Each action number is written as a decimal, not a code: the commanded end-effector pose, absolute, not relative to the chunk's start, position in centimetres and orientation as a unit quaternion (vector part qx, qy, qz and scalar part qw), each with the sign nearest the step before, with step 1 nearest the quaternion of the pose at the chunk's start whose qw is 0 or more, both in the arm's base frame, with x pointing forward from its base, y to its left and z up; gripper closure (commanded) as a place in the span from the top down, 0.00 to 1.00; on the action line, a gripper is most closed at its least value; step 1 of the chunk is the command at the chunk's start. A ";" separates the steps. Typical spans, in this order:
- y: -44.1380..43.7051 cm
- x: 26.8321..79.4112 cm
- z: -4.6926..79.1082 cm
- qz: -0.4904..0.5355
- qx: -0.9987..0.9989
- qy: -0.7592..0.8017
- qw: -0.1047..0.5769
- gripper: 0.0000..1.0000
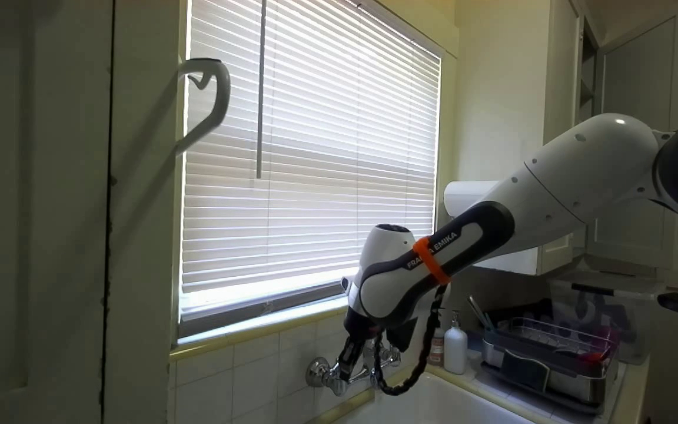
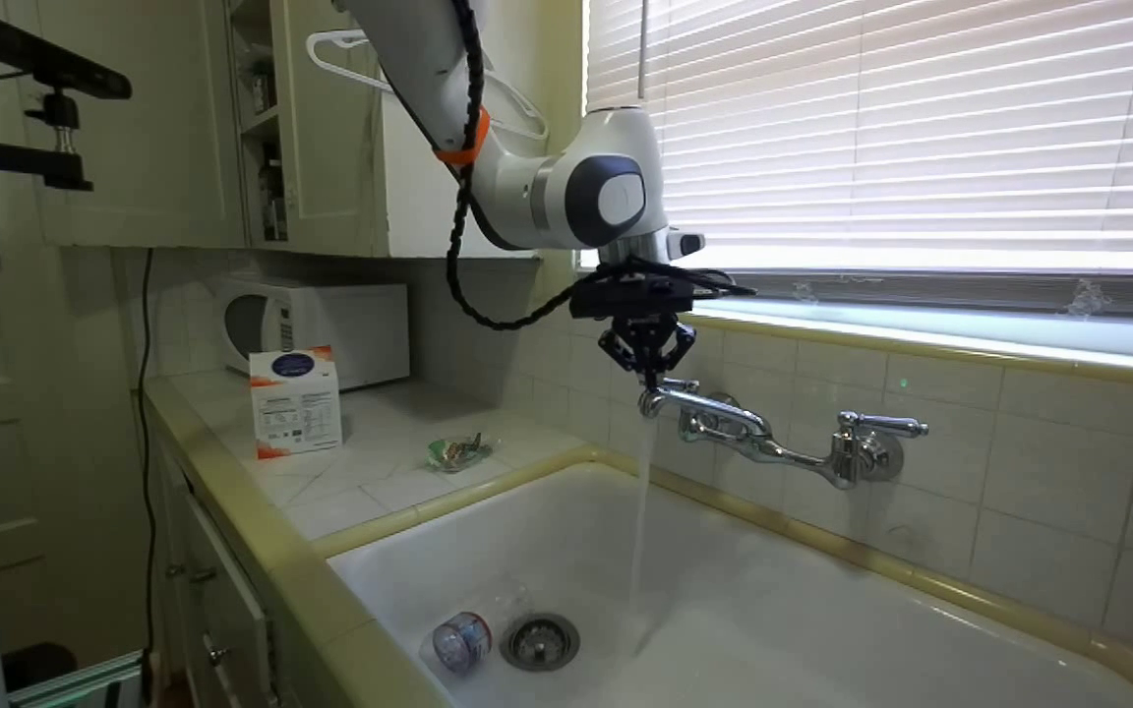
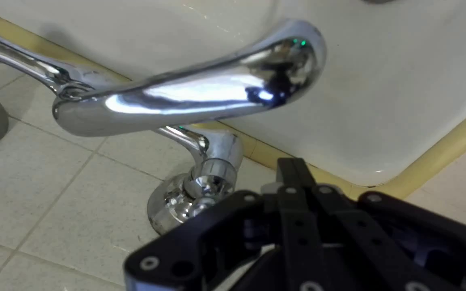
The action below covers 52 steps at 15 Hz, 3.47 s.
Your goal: Move the faucet handle on the left to the back.
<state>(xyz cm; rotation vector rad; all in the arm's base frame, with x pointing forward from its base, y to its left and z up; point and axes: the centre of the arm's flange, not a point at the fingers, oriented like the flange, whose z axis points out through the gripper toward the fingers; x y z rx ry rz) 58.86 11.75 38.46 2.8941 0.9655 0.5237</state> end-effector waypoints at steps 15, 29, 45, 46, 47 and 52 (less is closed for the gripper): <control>13.7 62.4 37.7 0.232 0.961 0.150 -0.029 0.00; 13.9 61.0 38.6 0.150 0.987 0.060 -0.027 0.00; 5.7 43.7 53.9 -0.046 0.997 -0.050 0.029 0.99; 5.1 43.3 54.1 -0.048 0.996 -0.063 0.029 1.00; 4.6 43.0 54.5 -0.049 0.995 -0.079 0.029 1.00; 3.7 43.7 55.0 -0.044 0.994 -0.095 0.027 1.00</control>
